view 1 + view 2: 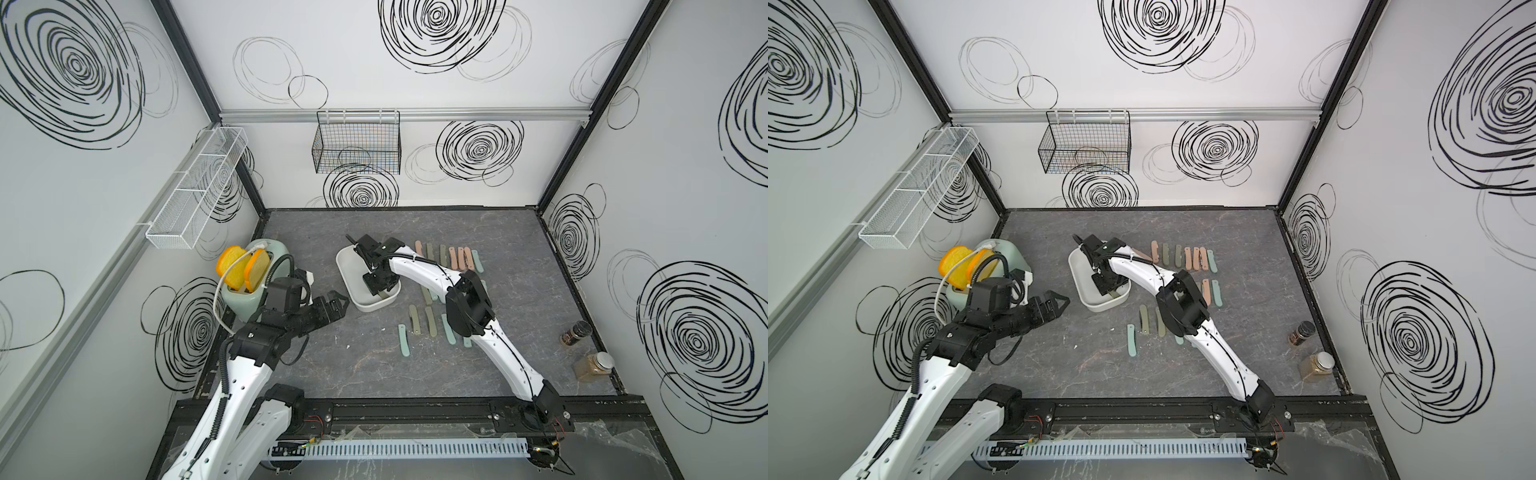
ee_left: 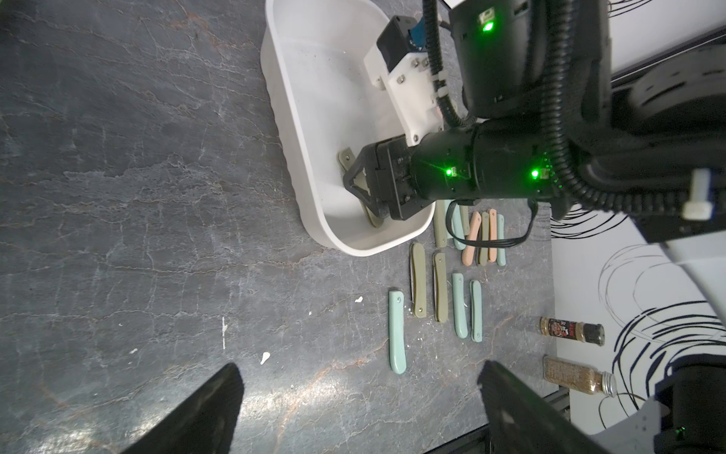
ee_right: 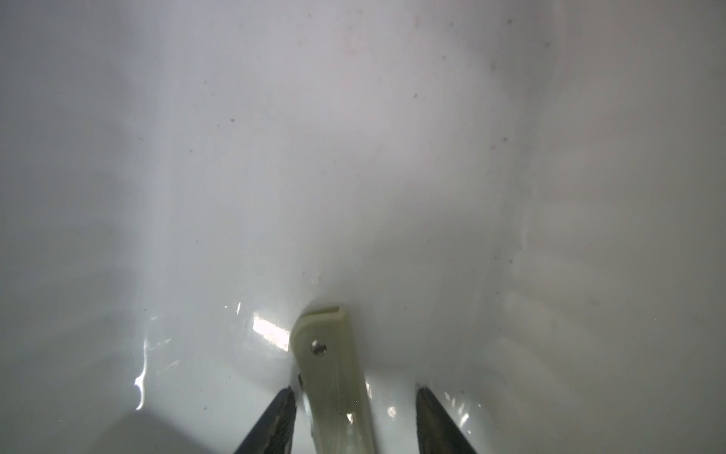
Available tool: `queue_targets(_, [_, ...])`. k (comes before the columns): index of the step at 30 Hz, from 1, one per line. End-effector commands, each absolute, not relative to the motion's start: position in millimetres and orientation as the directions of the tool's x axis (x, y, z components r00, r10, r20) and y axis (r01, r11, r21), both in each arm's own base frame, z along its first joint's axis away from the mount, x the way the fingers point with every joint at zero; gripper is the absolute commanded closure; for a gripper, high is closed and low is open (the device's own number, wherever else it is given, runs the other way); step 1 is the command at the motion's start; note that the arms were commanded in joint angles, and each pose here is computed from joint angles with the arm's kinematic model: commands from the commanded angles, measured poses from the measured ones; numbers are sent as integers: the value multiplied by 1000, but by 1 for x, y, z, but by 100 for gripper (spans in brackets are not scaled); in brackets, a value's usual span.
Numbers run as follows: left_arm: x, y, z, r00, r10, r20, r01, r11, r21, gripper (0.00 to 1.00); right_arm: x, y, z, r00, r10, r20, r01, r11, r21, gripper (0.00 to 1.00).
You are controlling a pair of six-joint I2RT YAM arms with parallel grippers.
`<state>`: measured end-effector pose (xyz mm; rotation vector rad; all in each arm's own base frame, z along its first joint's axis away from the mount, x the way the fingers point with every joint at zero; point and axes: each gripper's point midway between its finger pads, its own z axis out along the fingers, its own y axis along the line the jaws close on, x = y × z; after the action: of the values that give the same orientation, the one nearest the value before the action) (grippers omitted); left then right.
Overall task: Take the fruit knife out of the storage box
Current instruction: Pick up the fruit knife from the storage box.
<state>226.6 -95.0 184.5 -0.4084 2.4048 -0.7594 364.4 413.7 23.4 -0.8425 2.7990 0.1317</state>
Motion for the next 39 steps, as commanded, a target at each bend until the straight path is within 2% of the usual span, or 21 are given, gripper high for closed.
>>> queue_targets(1, [230, -98, 187, -779, -438, -450, -89, 786, -611, 2, 343, 407, -8, -814, -569, -118, -576, 816, 39, 50])
queue_targets(6, [229, -98, 184, -783, -437, -444, -91, 785, -612, 2, 338, 403, -26, -805, -587, -82, -590, 807, 11, 63])
queue_targets(13, [230, -99, 185, -783, -436, -443, -91, 785, -613, 2, 343, 402, -27, -803, -589, -93, -590, 807, -11, 79])
queue_targets(25, [235, -102, 188, -781, -446, -437, -88, 771, -631, 2, 384, 414, 61, -810, -500, -307, -539, 841, 52, 81])
queue_targets(39, [244, -108, 191, -778, -450, -438, -78, 761, -644, 2, 396, 417, 134, -796, -419, -437, -520, 843, 138, 81])
